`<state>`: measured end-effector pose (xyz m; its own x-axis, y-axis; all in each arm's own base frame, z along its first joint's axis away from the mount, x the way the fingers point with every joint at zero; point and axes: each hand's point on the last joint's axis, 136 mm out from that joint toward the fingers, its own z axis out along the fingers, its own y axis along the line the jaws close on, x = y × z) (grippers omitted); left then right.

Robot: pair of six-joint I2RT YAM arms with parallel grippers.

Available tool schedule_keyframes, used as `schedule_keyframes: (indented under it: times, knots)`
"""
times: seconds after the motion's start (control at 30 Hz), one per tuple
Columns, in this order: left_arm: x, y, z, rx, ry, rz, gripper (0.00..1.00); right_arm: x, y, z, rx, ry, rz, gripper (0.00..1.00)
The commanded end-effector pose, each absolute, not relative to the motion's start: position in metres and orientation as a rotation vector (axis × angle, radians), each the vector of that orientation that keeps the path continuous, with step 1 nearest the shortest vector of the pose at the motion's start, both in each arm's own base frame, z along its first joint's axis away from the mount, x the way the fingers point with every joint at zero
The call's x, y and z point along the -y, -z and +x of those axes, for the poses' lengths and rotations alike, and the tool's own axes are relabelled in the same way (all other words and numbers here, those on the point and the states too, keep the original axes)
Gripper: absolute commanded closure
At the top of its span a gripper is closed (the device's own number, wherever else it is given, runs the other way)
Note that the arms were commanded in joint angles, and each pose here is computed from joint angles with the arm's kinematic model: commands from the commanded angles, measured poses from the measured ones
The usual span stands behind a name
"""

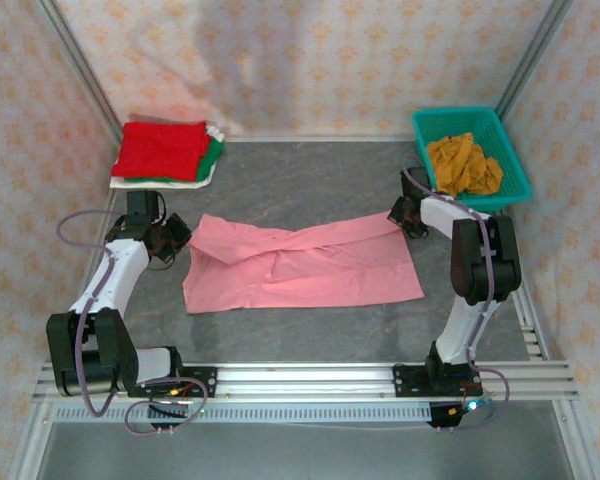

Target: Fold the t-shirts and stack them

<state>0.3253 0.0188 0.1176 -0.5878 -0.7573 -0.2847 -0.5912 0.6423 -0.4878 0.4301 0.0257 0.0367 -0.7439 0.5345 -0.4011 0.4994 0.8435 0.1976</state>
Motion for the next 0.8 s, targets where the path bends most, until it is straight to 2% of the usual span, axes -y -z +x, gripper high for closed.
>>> schedule_keyframes:
  times: [0.0,0.1,0.33,0.77]
  knots:
    - [-0.021,-0.118,0.328,-2.381,0.476,-1.043,1.0,-0.022,-0.054,0.438,-2.525,-0.094,0.749,0.94]
    - [-0.021,-0.12,0.329,-2.378,0.481,-1.043,1.0,-0.025,-0.06,0.439,-2.517,-0.12,0.744,0.99]
    - [-0.017,-0.132,0.338,-2.363,0.522,-1.02,1.0,-0.028,-0.08,0.44,-2.479,-0.167,0.752,1.0]
    - [-0.001,-0.169,0.4,-2.322,0.545,-0.913,1.0,-0.011,-0.124,0.447,-2.348,-0.194,0.838,1.0]
